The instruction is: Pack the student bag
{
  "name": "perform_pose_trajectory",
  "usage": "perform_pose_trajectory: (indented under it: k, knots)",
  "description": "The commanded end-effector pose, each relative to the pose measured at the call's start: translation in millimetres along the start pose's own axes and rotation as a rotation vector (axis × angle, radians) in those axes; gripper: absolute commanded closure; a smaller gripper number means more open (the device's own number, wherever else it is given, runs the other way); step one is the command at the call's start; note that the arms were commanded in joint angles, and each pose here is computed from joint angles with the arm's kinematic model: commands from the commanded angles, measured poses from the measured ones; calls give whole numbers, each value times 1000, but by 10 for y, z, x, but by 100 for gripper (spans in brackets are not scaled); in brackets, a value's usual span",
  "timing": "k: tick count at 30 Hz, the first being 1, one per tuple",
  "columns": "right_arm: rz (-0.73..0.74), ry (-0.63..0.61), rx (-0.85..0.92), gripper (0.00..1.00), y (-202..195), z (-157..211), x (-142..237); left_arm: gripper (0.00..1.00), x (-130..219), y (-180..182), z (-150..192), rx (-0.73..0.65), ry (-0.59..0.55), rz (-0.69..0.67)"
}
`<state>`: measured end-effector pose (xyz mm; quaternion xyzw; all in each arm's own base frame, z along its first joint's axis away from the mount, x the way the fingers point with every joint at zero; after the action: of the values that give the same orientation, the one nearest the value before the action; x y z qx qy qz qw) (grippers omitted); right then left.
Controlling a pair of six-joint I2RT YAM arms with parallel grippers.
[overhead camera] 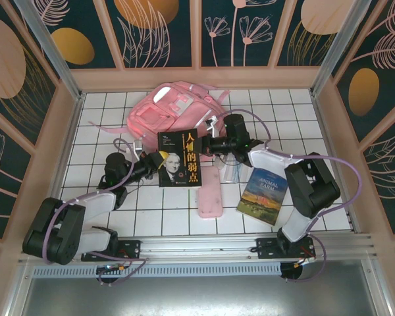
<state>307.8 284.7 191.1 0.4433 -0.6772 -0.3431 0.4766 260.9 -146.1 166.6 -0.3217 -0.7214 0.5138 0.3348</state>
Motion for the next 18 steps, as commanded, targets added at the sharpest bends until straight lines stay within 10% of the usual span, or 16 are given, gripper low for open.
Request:
perform_pose_trajectory:
  k: [1,4,12,18]
  knots:
    - [130,-116,13,39,33,-203,95,100,17,-313,-221,-108,-96,15]
    - [274,-195,-68,1,-33,-218,250,100,108,-513,-428,-165,-241,-39]
    - [81,-242,-189,1,314,126,194,100,370,-721,-882,-84,-707,14]
    - [-166,-259,-187,1,734,252,-83,100,173,-841,-968,-65,-766,78]
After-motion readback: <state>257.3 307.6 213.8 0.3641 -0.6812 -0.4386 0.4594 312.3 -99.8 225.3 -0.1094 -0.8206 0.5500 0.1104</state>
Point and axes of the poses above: each hand's point on the last joint's axis, 136 mm out from that joint toward the fingers, its own x axis back along the fingers, its own y axis along the line the jaws close on, z = x × y, the point moved 6 cm from there along x, back along the fingers, and after that the axes turned 6 degrees about -x, right-handed, at the moved point
